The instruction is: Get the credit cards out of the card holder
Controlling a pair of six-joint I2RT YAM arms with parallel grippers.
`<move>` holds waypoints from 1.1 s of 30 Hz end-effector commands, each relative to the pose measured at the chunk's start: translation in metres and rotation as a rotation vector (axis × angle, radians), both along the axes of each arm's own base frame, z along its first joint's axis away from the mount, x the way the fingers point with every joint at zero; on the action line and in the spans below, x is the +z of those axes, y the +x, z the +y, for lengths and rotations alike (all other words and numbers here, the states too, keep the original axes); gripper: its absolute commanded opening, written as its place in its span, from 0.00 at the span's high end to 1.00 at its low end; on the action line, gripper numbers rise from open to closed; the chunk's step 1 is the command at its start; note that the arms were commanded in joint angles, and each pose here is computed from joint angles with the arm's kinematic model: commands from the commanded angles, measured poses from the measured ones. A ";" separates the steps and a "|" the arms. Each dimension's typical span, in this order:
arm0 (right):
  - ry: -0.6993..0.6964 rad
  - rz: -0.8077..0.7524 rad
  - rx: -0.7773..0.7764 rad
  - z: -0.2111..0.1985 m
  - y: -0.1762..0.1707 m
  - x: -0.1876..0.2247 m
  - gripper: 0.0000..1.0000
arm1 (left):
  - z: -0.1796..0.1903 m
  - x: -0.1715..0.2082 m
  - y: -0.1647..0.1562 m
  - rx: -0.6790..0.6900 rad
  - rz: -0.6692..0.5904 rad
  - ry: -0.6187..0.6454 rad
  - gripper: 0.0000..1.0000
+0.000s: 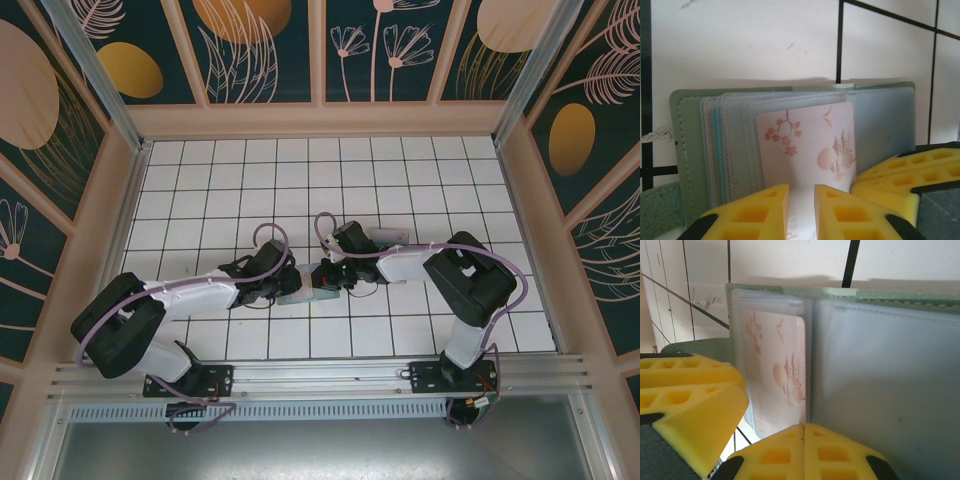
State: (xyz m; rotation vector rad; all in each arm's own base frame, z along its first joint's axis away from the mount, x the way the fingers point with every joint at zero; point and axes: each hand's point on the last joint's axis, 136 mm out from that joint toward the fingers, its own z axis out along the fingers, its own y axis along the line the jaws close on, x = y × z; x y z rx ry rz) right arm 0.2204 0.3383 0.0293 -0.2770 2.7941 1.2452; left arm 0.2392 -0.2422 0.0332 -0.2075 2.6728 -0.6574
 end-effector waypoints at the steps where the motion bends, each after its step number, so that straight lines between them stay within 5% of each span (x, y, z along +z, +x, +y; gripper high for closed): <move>1: -0.010 0.006 -0.005 -0.003 -0.002 -0.004 1.00 | 0.010 -0.010 -0.004 0.013 0.033 0.051 0.79; 9: -0.032 -0.002 -0.021 -0.007 0.000 -0.006 1.00 | 0.024 -0.023 -0.010 0.031 0.067 0.126 0.88; 33: -0.009 -0.052 -0.065 -0.015 0.009 0.009 0.97 | 0.033 -0.029 -0.013 0.046 0.084 0.174 0.91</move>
